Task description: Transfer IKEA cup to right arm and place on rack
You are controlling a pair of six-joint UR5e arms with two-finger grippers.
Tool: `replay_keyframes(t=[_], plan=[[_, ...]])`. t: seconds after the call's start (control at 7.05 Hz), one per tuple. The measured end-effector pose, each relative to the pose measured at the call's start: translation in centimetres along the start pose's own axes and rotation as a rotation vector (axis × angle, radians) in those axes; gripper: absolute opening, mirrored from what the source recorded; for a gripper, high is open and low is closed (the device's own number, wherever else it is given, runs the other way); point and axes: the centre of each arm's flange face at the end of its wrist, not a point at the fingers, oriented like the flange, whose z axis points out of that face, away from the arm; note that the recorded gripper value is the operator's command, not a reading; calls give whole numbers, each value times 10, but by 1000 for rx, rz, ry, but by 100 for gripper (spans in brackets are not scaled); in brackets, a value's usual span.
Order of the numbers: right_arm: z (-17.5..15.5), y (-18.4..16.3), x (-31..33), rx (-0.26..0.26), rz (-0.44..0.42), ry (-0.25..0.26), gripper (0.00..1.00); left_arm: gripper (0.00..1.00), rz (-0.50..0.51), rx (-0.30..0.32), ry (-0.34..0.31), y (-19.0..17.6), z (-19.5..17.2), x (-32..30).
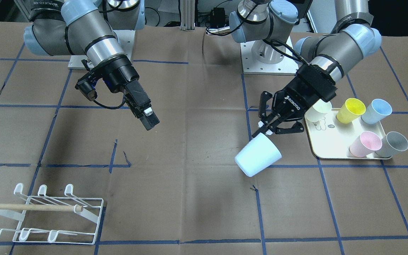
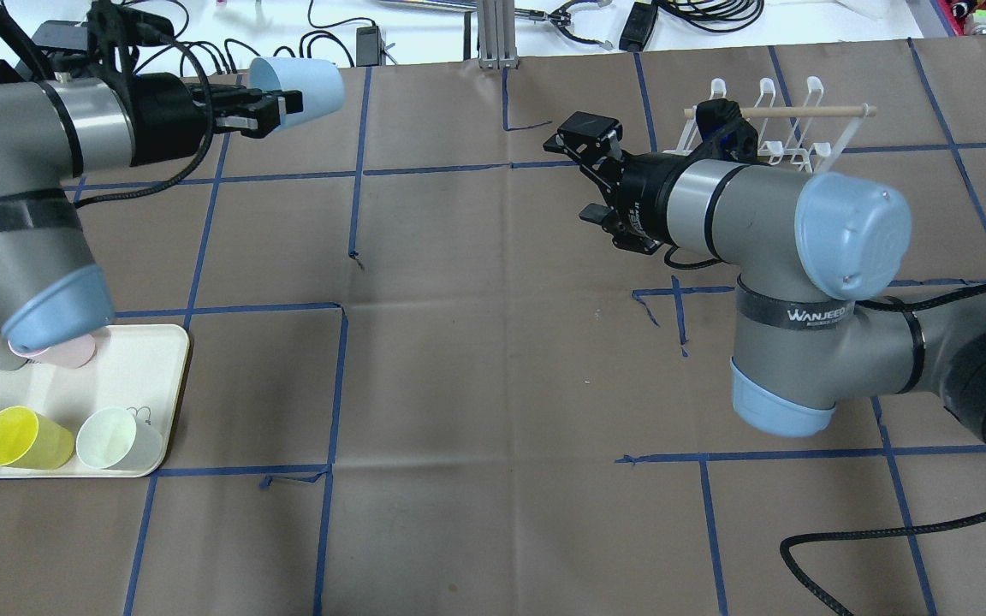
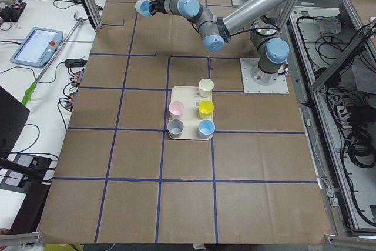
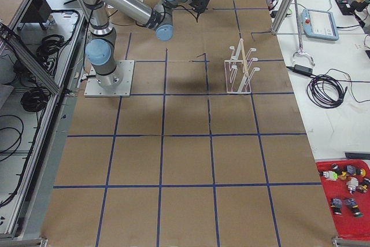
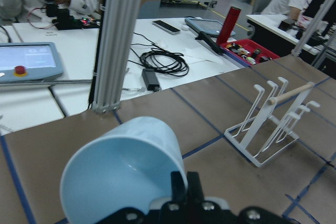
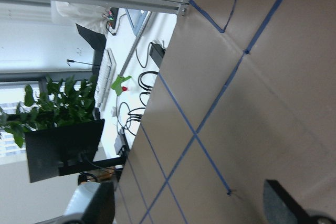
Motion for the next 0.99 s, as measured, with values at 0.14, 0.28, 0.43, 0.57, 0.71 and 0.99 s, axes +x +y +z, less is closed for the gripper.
replay_keyframes(t=[0.14, 0.28, 0.43, 0.57, 0.71, 0.99], plan=[[-1, 3, 1, -12, 45, -45, 100, 0, 42, 24, 43, 14, 8, 23], [2, 7, 4, -51, 82, -56, 100, 0, 74, 40, 84, 21, 16, 41], [5, 8, 9, -81, 114, -54, 100, 0, 97, 50, 118, 27, 25, 50], [6, 7, 9, -87, 126, -55, 100, 0, 116, 56, 144, 34, 36, 56], [6, 7, 9, -91, 130, -54, 100, 0, 121, 58, 168, 41, 50, 63], [7, 8, 12, -93, 136, -49, 100, 1, 89, 95, 177, 40, 62, 76]])
